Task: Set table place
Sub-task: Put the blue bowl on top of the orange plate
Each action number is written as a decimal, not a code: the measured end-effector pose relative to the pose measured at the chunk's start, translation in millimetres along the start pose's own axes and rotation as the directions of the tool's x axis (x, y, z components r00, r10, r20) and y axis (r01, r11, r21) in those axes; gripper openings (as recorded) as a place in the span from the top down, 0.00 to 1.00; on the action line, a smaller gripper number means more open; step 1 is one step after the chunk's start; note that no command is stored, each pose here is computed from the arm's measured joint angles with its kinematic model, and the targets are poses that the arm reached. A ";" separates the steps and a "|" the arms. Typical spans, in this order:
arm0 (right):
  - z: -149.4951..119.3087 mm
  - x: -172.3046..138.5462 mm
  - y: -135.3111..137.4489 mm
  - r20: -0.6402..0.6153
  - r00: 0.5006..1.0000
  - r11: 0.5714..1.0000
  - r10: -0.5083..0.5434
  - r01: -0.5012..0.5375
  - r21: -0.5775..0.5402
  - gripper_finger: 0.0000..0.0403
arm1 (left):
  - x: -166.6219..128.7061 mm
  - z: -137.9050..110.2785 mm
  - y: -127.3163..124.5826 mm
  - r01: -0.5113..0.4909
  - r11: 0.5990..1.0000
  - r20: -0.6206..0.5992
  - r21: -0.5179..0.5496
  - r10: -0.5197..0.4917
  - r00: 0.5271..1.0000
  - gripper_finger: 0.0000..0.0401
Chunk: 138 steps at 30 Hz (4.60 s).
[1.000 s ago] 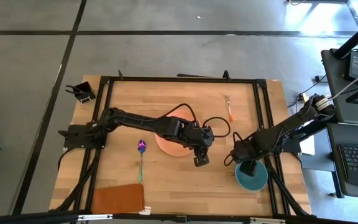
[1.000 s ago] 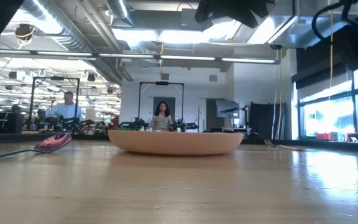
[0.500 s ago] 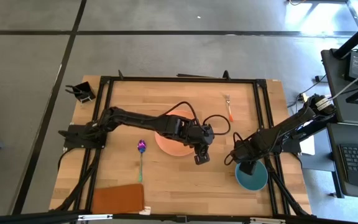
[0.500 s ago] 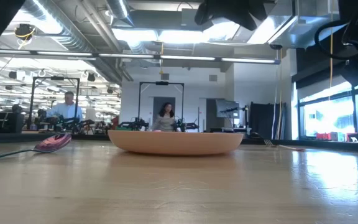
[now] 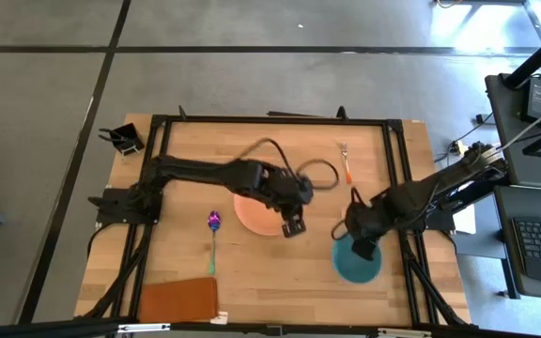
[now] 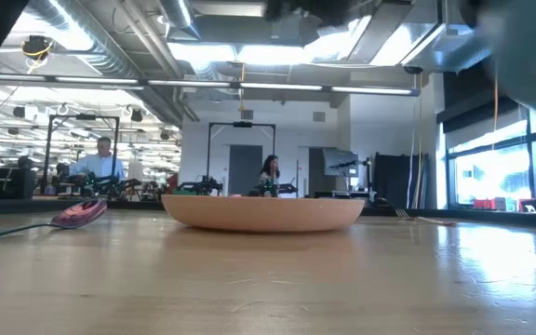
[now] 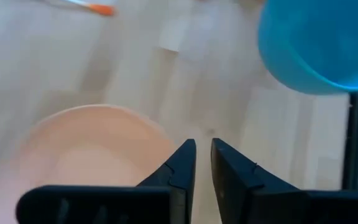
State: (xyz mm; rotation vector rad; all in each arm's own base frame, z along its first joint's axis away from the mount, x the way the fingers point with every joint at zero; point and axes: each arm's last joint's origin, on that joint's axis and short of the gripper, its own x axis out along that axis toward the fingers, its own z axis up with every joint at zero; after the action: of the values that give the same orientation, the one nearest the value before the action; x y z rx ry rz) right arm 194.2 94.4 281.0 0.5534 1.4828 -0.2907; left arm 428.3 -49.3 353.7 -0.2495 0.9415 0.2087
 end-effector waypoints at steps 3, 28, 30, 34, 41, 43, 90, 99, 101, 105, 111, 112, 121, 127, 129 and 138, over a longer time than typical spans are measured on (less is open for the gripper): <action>13.7 -35.1 2.8 0.152 0.988 0.999 0.021 -0.027 0.036 0.98 | -37.2 -2.8 19.5 -0.101 0.995 0.007 -0.013 0.101 0.995 0.90; 217.2 36.5 -45.0 0.290 0.957 0.889 0.031 -0.158 0.429 0.98 | -175.3 -28.0 141.0 -0.581 0.812 0.030 -0.059 0.583 0.812 0.67; 227.3 49.9 -45.9 0.279 0.958 0.893 0.067 -0.183 0.412 0.98 | -175.8 -27.5 146.3 -0.596 0.802 0.024 -0.039 0.597 0.802 0.68; 236.1 67.3 -49.2 0.248 0.966 0.888 0.075 -0.178 0.425 0.98 | -176.9 -26.6 156.8 -0.617 0.787 0.009 -0.018 0.617 0.787 0.69; 240.5 79.9 -51.1 0.226 0.972 0.889 0.058 -0.153 0.432 0.98 | -178.6 -25.9 172.8 -0.644 0.763 -0.016 -0.057 0.644 0.765 0.66; 241.0 82.7 -51.3 0.218 0.974 0.889 0.057 -0.149 0.434 0.97 | -179.0 -25.9 175.6 -0.648 0.759 -0.020 -0.064 0.648 0.761 0.66; 253.0 47.6 -45.3 0.251 0.966 0.966 0.063 -0.122 0.226 0.91 | -178.8 -25.6 179.4 -0.646 0.756 -0.029 -0.103 0.647 0.762 0.63; 258.2 57.0 -44.5 0.254 0.965 0.968 0.063 -0.121 0.219 0.91 | -178.8 -25.6 179.4 -0.646 0.756 -0.028 -0.104 0.647 0.762 0.63; 259.9 63.0 -45.3 0.251 0.967 0.969 0.029 -0.089 0.229 0.91 | -178.6 -25.6 179.4 -0.646 0.756 -0.029 -0.103 0.647 0.762 0.63; 261.9 71.6 -46.3 0.236 0.972 0.970 0.002 -0.060 0.237 0.91 | -178.6 -25.5 179.4 -0.646 0.756 -0.029 -0.104 0.647 0.762 0.63; 260.5 71.5 -47.1 0.216 0.976 0.976 0.010 -0.056 0.211 0.91 | -178.7 -25.6 179.5 -0.646 0.756 -0.029 -0.103 0.647 0.762 0.63; 259.7 71.6 -47.7 0.201 0.979 0.977 0.021 -0.063 0.205 0.91 | -178.6 -25.5 179.4 -0.646 0.756 -0.029 -0.103 0.647 0.762 0.63; 254.9 72.2 -51.5 0.136 0.990 0.977 0.023 -0.051 0.205 0.91 | -178.6 -25.6 179.4 -0.646 0.756 -0.029 -0.103 0.647 0.762 0.63; 254.9 72.3 -52.2 0.144 0.990 0.978 -0.003 -0.027 0.208 0.91 | -178.6 -25.5 179.4 -0.646 0.756 -0.029 -0.102 0.647 0.762 0.63; 255.1 72.2 -52.2 0.146 0.989 0.977 -0.003 -0.028 0.210 0.91 | -178.6 -25.5 179.4 -0.646 0.756 -0.029 -0.102 0.647 0.762 0.63; 255.6 72.2 -51.8 0.154 0.988 0.976 -0.007 -0.027 0.216 0.91 | -178.6 -25.5 179.4 -0.646 0.756 -0.029 -0.102 0.647 0.762 0.63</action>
State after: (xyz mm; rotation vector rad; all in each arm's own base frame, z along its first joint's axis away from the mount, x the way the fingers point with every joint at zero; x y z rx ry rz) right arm 392.8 -70.6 199.9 0.6978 1.3059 -0.4820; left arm 255.5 101.6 463.8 -0.0055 0.9824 0.9089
